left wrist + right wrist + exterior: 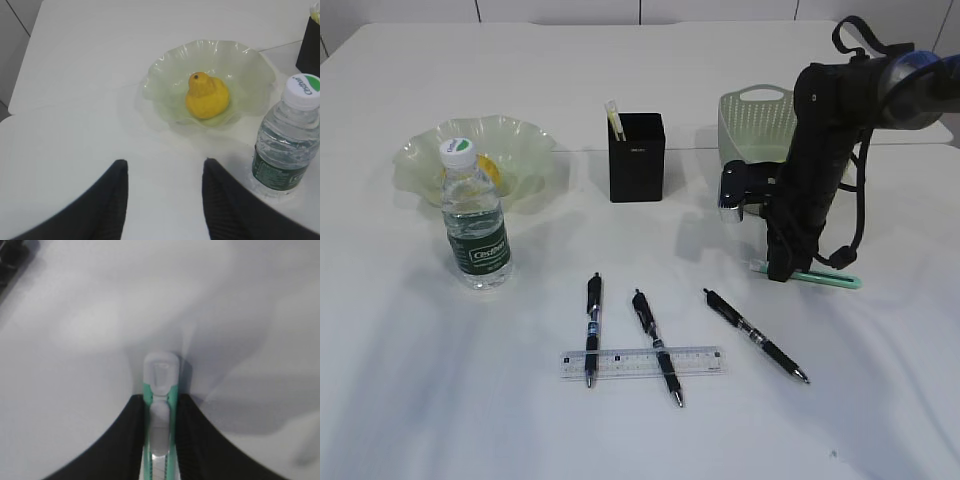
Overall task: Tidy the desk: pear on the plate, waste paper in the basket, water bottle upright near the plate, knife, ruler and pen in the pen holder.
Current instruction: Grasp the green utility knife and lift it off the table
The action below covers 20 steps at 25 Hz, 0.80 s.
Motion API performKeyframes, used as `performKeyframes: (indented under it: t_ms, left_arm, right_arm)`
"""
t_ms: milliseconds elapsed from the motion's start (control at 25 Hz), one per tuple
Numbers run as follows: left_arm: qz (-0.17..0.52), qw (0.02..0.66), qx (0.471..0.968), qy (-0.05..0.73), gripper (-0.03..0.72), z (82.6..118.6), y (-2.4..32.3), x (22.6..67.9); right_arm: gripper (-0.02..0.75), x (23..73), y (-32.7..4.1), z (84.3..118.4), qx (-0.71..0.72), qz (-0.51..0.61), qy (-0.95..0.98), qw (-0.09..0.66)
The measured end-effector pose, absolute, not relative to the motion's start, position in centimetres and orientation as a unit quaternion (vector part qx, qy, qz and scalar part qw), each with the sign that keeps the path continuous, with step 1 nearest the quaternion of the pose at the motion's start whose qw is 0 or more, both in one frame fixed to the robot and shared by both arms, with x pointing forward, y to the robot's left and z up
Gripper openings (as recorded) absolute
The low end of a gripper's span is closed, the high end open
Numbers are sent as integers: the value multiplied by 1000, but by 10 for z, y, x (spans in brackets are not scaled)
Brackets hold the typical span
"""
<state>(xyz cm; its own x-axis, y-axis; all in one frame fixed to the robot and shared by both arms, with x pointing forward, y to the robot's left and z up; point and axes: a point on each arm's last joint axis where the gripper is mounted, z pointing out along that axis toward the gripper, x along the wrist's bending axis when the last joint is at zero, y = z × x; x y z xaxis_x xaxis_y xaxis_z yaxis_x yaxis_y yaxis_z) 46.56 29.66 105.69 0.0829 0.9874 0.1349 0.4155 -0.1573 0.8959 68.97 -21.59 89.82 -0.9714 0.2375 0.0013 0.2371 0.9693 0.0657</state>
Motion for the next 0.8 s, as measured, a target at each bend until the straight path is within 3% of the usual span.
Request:
performKeyframes:
  t_ms: [480, 800]
  left_arm:
    - [403, 354, 645, 544, 341, 1057, 297, 466]
    - [403, 354, 645, 544, 341, 1057, 297, 466]
  right_arm:
    - [136, 690, -215, 898, 124, 39, 992, 4]
    - [136, 690, -214, 898, 209, 48, 977, -3]
